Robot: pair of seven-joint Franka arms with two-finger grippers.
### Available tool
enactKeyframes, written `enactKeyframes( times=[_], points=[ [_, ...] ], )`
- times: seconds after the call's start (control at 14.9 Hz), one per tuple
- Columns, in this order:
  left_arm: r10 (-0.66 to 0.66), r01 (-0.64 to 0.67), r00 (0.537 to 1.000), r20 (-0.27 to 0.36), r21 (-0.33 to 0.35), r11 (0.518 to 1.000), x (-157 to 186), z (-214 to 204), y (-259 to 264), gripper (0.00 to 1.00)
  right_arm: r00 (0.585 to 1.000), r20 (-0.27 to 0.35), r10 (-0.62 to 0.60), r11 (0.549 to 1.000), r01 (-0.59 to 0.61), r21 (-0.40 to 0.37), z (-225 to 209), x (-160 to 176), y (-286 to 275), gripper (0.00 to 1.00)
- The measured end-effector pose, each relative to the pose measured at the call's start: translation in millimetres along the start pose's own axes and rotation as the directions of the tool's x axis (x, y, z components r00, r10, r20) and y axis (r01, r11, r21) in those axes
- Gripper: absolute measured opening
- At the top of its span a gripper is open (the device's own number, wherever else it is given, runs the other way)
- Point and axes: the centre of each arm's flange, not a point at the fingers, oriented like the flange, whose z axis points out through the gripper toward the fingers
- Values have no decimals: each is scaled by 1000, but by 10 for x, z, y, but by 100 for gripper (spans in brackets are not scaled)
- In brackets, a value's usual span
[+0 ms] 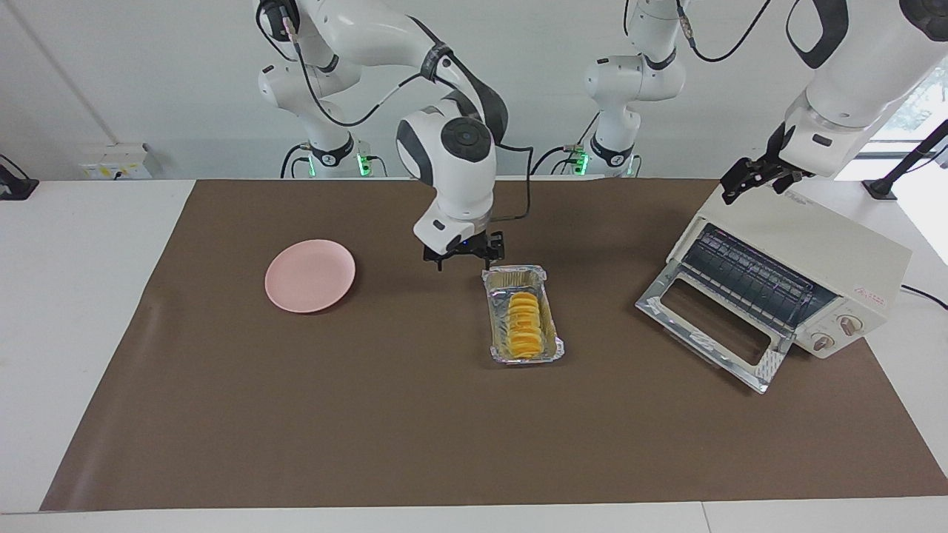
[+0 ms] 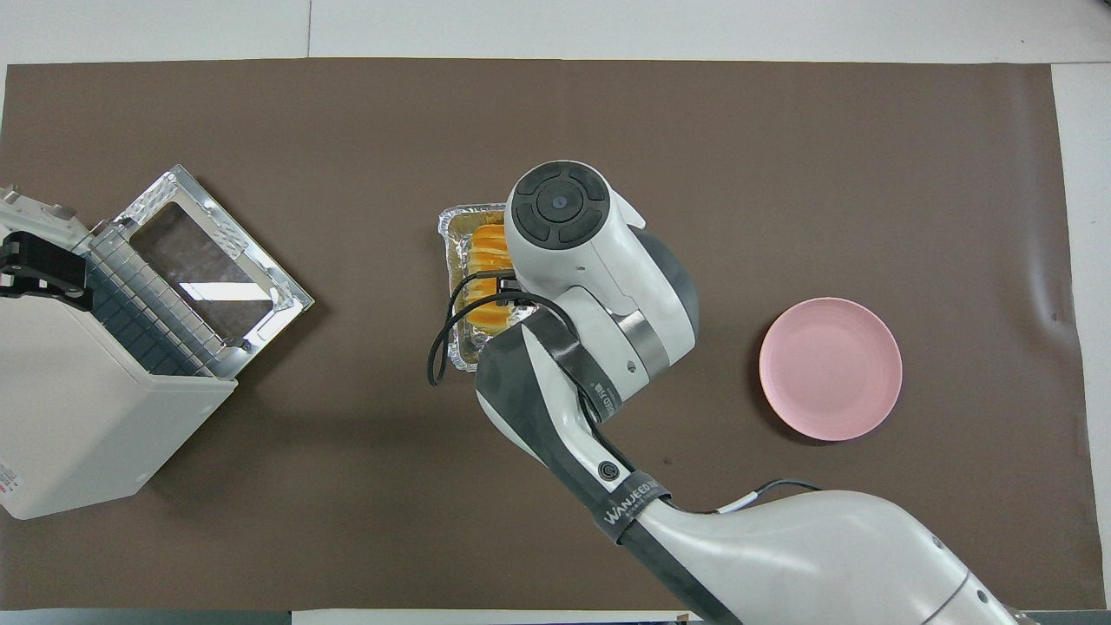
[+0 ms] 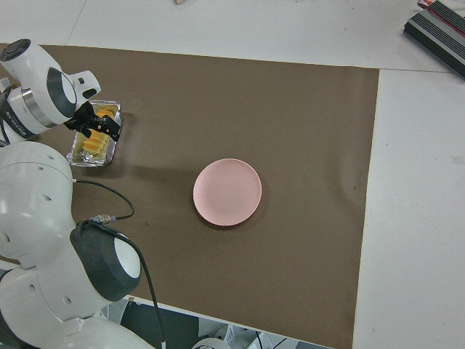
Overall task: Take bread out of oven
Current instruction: 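Grasp the edge of the foil tray with the right gripper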
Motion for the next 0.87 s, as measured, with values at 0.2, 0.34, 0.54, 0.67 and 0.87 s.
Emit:
enactKeyframes(
  times=[0.2, 0.34, 0.54, 0.67, 0.87],
  points=[
    [21, -21, 1000, 23, 6, 1000, -101, 98, 100, 100, 999, -48, 19, 999, -18, 31, 277, 204, 17, 100],
    [24, -24, 999, 21, 6, 1000, -130, 114, 106, 100, 997, -70, 22, 999, -20, 38, 434, 290, 32, 100],
    [45, -45, 999, -12, 3, 999, -97, 97, 110, 100, 996, -84, 7, 1000, -5, 25, 606, 372, 85, 100],
    [51, -51, 999, -13, 3, 999, -94, 102, 111, 100, 996, -85, -7, 1000, 8, 12, 695, 370, 67, 100],
    [70, -70, 997, -13, 3, 998, -90, 110, 115, 100, 996, -88, -21, 1000, 22, 11, 747, 334, -5, 87]
  ],
)
